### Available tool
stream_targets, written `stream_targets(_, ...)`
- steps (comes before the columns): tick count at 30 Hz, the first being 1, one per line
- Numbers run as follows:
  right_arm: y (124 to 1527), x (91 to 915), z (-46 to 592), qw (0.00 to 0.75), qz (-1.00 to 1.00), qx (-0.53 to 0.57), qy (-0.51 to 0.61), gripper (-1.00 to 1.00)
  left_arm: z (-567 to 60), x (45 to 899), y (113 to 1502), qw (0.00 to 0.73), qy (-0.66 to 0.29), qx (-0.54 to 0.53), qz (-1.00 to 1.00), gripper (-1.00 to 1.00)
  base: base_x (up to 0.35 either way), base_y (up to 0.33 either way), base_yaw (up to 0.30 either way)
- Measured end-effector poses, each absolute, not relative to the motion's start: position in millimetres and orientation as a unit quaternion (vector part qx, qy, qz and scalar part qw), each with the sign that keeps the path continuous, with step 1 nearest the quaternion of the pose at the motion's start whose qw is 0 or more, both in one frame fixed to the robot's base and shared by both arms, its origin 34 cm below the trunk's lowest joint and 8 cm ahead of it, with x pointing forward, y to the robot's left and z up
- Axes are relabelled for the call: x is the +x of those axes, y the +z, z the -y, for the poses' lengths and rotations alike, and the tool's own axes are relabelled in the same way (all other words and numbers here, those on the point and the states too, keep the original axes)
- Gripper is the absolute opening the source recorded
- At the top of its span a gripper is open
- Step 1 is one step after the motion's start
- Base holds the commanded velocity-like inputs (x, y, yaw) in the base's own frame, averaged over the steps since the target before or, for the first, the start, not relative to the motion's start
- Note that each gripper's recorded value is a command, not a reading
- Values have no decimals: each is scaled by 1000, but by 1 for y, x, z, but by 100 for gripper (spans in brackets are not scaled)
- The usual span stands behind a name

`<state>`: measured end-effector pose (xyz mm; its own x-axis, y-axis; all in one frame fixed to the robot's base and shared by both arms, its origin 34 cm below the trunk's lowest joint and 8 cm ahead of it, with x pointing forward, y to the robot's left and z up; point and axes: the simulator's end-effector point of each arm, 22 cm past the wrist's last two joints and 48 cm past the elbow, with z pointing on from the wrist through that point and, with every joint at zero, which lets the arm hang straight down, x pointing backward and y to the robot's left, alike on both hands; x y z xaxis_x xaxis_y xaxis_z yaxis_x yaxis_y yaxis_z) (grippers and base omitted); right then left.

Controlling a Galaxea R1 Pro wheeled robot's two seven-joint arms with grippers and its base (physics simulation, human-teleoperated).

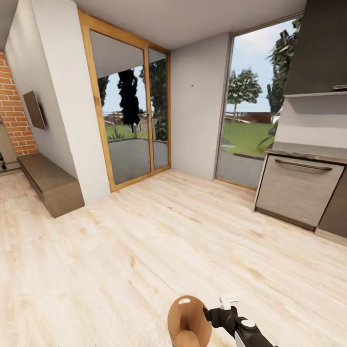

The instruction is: Put the three can of soda from the living room inside the tash can in the kitchen.

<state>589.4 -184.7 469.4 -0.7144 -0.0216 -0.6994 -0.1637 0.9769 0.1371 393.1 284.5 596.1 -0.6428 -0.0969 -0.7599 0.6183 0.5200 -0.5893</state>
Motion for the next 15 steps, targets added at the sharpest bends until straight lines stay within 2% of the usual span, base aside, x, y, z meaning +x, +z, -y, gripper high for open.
stream_targets(15,427,579,185,364,-925,-49,95,100,-285,385,558,379,-462,162,-785,100,0,0,0)
